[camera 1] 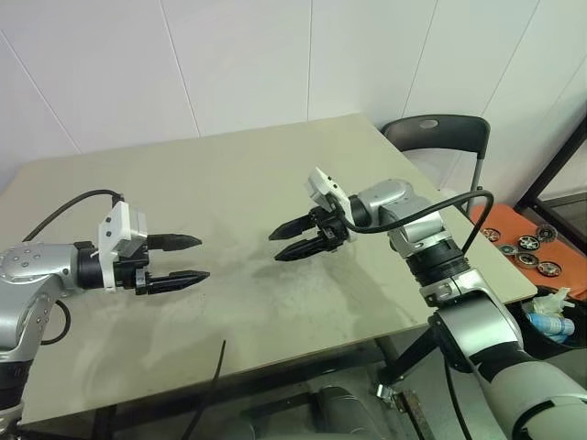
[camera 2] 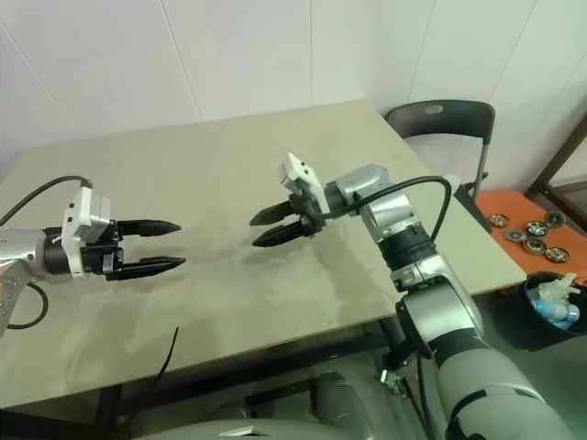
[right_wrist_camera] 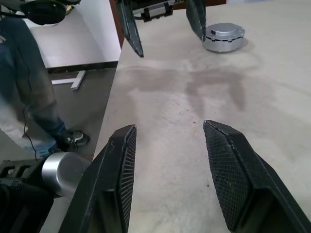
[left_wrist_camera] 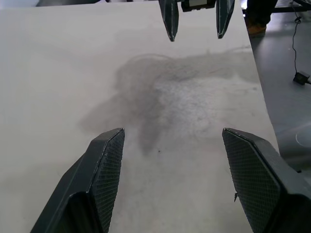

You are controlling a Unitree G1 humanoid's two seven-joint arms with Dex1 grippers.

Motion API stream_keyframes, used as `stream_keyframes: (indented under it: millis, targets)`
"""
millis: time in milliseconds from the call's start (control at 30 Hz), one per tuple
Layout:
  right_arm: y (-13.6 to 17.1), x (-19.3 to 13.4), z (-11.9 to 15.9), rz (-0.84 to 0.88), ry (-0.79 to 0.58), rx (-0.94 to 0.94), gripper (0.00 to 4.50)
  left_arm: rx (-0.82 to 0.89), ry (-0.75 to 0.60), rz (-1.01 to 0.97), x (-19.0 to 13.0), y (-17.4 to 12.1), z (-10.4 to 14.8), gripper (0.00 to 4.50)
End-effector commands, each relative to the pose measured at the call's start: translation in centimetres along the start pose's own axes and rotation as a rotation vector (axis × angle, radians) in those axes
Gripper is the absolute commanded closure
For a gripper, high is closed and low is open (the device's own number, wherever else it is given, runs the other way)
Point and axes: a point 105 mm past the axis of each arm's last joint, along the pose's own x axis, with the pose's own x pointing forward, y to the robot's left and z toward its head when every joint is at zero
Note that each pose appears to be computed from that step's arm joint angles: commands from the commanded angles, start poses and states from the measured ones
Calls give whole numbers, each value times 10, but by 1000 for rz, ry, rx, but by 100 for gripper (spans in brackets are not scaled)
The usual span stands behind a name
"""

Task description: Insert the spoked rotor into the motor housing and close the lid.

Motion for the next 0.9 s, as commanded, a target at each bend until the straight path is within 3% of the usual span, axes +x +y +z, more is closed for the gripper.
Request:
stream_keyframes:
  millis: [33, 900]
  targets:
    - [-2, 0, 17, 5, -8, -55, 225, 47, -30, 44, -8, 3, 15, 106]
    - [-2, 1, 25, 14, -30, -94, 225, 59, -18, 91, -21, 8, 19, 106]
